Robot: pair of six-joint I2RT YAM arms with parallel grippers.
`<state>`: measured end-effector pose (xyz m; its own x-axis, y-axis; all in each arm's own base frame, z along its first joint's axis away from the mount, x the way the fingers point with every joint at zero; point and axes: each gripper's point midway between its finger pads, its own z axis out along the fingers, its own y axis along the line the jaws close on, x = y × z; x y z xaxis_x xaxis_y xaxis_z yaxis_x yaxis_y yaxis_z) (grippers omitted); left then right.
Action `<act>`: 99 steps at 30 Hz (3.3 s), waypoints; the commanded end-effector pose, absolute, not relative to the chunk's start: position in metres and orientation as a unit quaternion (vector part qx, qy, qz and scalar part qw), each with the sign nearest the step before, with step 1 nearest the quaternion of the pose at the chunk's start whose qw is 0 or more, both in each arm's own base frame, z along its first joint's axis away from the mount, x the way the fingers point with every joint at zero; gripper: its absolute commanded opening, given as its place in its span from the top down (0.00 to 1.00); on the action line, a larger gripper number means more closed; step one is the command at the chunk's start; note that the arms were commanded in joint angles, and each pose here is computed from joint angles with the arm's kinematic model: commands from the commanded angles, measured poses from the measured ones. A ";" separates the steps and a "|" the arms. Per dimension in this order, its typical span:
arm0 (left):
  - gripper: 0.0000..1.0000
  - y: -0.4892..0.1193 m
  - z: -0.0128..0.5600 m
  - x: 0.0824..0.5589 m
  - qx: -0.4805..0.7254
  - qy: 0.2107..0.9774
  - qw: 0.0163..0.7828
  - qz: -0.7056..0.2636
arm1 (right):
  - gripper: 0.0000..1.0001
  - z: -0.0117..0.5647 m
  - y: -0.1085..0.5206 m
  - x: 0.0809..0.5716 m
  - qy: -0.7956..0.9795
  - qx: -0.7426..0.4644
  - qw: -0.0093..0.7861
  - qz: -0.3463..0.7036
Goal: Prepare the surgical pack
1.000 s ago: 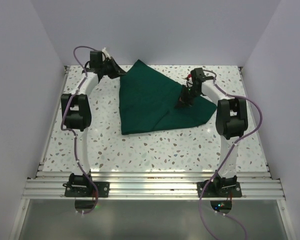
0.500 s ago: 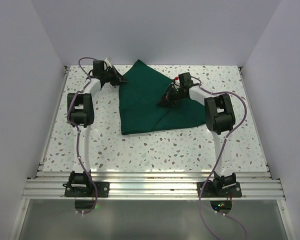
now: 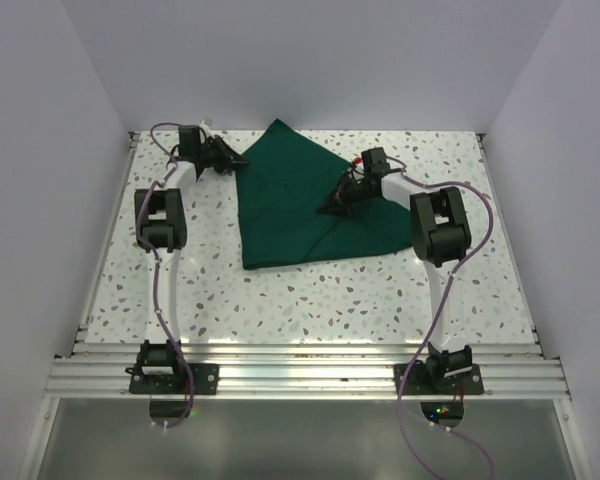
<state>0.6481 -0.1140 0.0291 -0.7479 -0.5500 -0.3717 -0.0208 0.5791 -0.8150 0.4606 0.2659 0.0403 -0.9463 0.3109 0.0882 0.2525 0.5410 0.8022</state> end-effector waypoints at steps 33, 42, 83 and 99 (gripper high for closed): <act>0.57 -0.166 0.179 0.440 -0.038 0.892 0.334 -0.302 | 0.27 0.027 -0.048 0.468 0.952 0.259 0.155 0.051; 0.57 -0.171 0.179 0.440 -0.037 0.892 0.323 -0.314 | 0.38 0.002 -0.041 0.470 0.955 0.252 0.132 0.080; 0.58 -0.093 0.083 0.379 -0.137 0.953 0.227 -0.143 | 1.00 0.233 0.413 0.425 0.882 -0.091 0.260 0.382; 0.58 -0.073 0.092 0.370 -0.152 0.950 0.238 -0.136 | 1.00 0.175 0.441 0.440 0.892 -0.063 0.238 0.380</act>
<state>0.3622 -0.0760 0.0740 -0.8685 -0.3482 -0.3529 -0.2412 0.9187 -0.3128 0.4289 0.4255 0.1589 -0.8976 0.0229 -0.4402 -0.2783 0.7449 0.6063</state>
